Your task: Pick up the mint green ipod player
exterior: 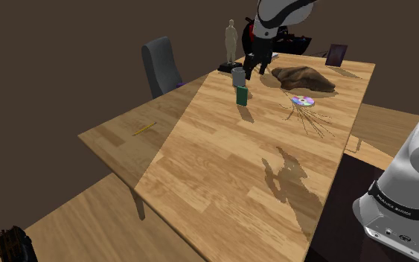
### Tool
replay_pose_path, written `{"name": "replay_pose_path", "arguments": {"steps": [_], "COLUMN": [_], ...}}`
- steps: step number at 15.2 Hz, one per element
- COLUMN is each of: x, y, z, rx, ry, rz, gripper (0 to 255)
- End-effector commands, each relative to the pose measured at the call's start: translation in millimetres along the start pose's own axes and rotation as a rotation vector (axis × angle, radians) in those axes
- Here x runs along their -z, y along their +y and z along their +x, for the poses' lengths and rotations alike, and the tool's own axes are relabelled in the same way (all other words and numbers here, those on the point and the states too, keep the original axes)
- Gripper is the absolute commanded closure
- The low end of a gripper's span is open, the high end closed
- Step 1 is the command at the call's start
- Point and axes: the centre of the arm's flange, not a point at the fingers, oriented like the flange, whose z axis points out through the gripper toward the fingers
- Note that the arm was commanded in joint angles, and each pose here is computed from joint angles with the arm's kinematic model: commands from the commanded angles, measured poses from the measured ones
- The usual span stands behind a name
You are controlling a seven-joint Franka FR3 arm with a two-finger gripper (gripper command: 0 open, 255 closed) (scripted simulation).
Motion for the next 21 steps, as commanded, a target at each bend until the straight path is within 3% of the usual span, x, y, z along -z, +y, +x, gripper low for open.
{"name": "replay_pose_path", "arguments": {"steps": [1, 10, 19, 20, 21], "x": [-13, -66, -106, -107, -107], "y": [9, 35, 36, 36, 36], "z": [21, 111, 106, 106, 107], "rx": [-0.007, -0.034, -0.034, -0.034, -0.034], "ry": [0.01, 0.049, 0.049, 0.049, 0.049], "rz": [0.004, 0.02, 0.02, 0.02, 0.02], "gripper": [0, 0, 0, 255, 255]}}
